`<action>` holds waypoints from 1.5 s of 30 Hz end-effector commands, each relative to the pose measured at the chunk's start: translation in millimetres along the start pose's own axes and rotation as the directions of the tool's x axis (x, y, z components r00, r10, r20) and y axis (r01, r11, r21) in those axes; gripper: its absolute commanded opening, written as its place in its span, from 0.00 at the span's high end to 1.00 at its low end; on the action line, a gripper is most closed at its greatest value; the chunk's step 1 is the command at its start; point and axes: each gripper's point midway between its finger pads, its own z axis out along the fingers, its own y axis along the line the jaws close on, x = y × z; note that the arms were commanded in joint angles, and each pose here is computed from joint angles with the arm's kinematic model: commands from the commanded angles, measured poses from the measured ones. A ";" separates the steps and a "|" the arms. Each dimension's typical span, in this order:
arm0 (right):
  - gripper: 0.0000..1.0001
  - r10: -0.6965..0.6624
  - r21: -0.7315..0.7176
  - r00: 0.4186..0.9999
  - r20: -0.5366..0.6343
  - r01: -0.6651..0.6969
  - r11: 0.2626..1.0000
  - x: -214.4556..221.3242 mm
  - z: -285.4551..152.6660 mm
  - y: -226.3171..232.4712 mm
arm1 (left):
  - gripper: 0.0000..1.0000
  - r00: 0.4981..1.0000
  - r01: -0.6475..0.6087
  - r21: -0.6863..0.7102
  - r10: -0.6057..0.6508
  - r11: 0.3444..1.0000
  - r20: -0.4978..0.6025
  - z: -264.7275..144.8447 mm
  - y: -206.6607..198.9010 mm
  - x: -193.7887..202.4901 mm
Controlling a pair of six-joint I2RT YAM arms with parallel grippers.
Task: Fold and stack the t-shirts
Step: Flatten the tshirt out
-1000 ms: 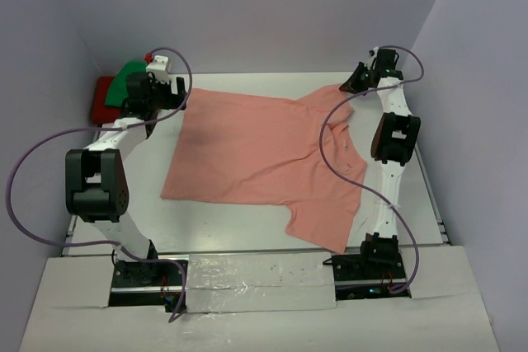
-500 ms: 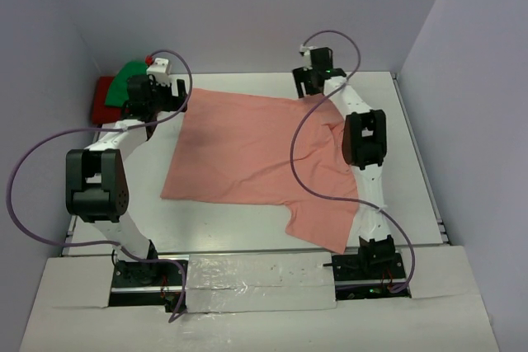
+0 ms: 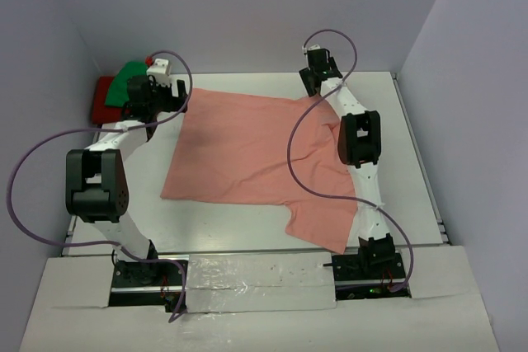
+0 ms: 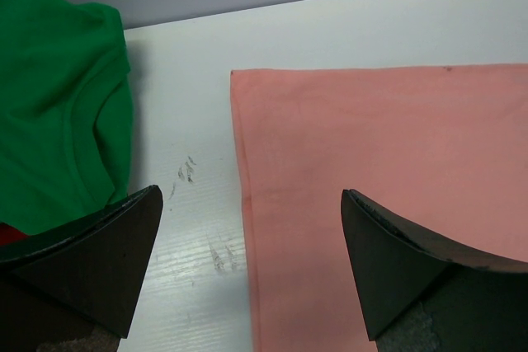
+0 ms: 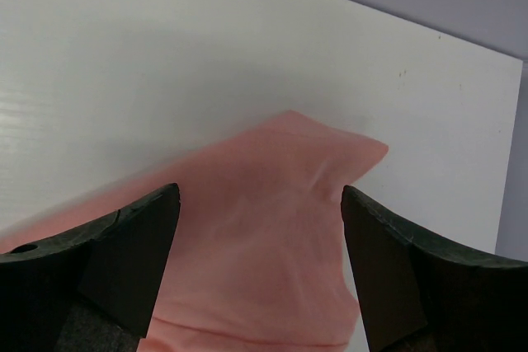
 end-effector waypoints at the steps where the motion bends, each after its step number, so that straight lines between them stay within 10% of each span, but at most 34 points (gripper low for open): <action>1: 0.14 -0.019 0.058 1.000 0.010 0.018 0.998 -9.7 -2.1 -9.2 | 0.01 0.996 -0.011 0.017 0.009 1.000 0.094 -9.0 -3.1 -30.4; 10: 0.16 -0.082 0.001 0.996 -0.046 0.082 0.997 3.1 6.1 10.4 | 0.02 0.996 -0.012 0.032 0.010 0.999 0.089 -7.6 -5.5 -28.1; 26: 1.00 -0.117 -0.167 0.984 -0.136 0.094 0.982 39.0 1.7 38.7 | 0.04 0.997 -0.019 0.044 0.015 0.999 0.079 -9.0 -7.8 -23.3; 45: 1.00 -0.149 -0.388 0.956 -0.254 0.041 0.921 85.1 -140.1 67.9 | 0.04 0.992 -0.020 0.035 0.016 0.999 0.126 -40.7 -10.4 -38.7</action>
